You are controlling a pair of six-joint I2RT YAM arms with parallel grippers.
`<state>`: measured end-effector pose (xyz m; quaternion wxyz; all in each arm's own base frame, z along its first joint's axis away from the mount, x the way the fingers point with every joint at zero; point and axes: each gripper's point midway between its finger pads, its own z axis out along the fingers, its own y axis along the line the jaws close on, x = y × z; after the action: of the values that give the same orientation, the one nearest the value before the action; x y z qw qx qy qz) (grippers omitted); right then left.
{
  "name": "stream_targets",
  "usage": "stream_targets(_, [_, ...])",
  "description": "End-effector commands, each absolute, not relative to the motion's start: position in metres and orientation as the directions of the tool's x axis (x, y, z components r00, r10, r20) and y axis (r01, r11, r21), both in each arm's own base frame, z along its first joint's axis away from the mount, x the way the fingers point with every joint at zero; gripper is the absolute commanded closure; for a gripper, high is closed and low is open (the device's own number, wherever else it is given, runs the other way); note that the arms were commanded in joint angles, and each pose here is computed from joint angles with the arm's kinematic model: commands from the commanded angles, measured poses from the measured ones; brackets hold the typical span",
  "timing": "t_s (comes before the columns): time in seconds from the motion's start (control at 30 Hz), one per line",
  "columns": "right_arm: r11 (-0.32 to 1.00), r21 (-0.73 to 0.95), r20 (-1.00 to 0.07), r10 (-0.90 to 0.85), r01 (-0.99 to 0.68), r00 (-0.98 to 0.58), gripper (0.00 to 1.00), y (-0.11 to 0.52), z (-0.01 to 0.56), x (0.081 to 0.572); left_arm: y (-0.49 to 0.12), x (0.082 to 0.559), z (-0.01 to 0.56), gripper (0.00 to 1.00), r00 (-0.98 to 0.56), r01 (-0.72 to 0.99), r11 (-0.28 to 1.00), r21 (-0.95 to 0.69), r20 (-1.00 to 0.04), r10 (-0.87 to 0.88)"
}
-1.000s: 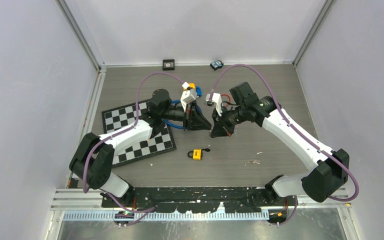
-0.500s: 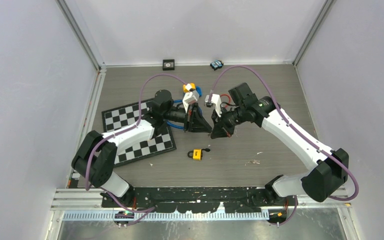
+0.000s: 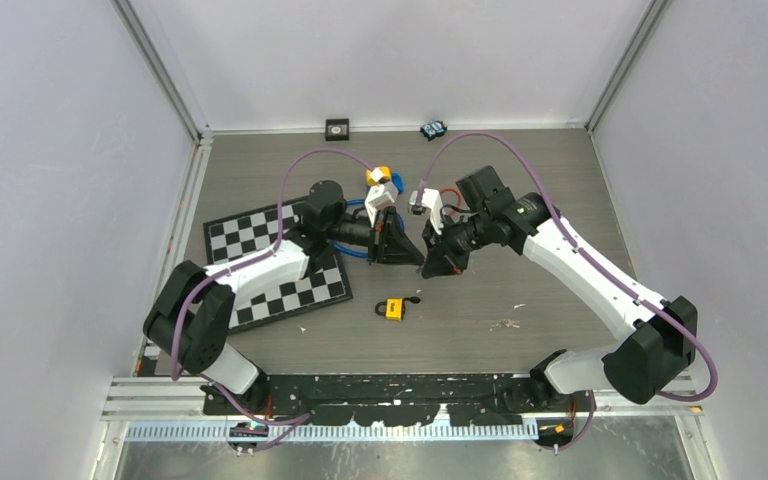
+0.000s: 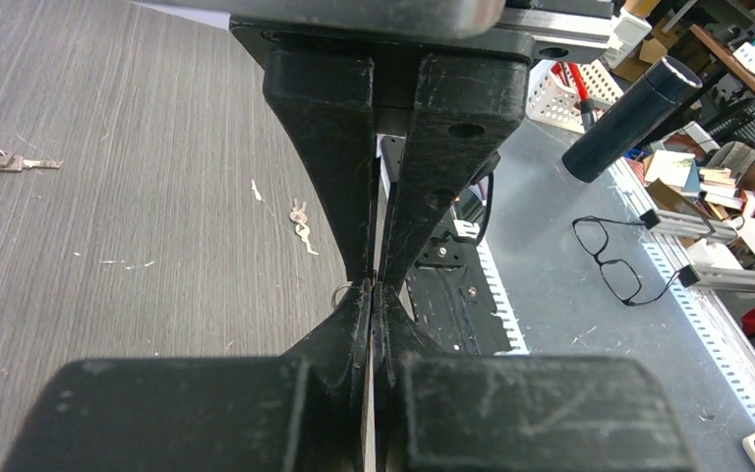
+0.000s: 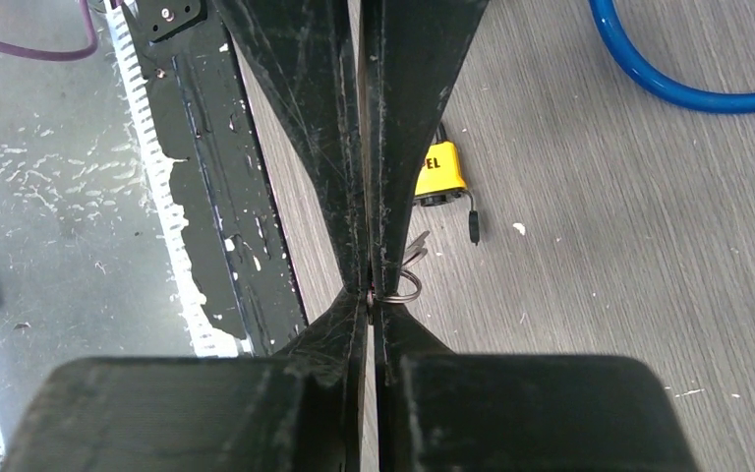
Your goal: Unlock with the key
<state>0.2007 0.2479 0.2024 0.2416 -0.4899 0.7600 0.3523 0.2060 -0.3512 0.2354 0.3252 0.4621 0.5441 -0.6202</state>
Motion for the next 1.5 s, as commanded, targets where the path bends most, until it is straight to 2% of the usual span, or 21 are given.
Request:
stream_targets(0.0, [0.294, 0.24, -0.77, -0.523, -0.925, -0.365, 0.89, 0.256, 0.22, 0.219, -0.349, 0.187, 0.231, 1.0, -0.328, 0.904, -0.253, -0.345, -0.939, 0.108])
stream_targets(0.13, [0.313, 0.242, -0.768, -0.516, -0.918, -0.379, 0.78, 0.254, 0.219, 0.221, -0.346, 0.185, 0.233, 1.0, -0.321, 0.909, -0.25, -0.334, -0.942, 0.092])
stream_targets(0.53, [0.346, 0.226, -0.786, -0.487, -0.911, -0.38, 0.64, 0.244, 0.221, 0.223, -0.335, 0.215, 0.25, 1.0, -0.347, 0.932, -0.127, -0.339, -0.937, -0.047])
stream_targets(0.8, [0.321, 0.216, -0.823, -0.449, -0.922, -0.349, 0.63, 0.248, 0.241, 0.224, -0.333, 0.223, 0.265, 1.0, -0.388, 0.922, -0.081, -0.38, -0.912, -0.138])
stream_targets(1.13, [0.29, 0.27, -0.815, -0.439, -0.918, -0.378, 0.62, 0.258, 0.238, 0.225, -0.333, 0.225, 0.268, 1.0, -0.409, 0.913, -0.069, -0.403, -0.896, -0.175])
stream_targets(1.47, [0.259, 0.304, -0.812, -0.433, -0.917, -0.392, 0.77, 0.265, 0.238, 0.225, -0.332, 0.225, 0.271, 1.0, -0.418, 0.908, -0.07, -0.413, -0.89, -0.183])
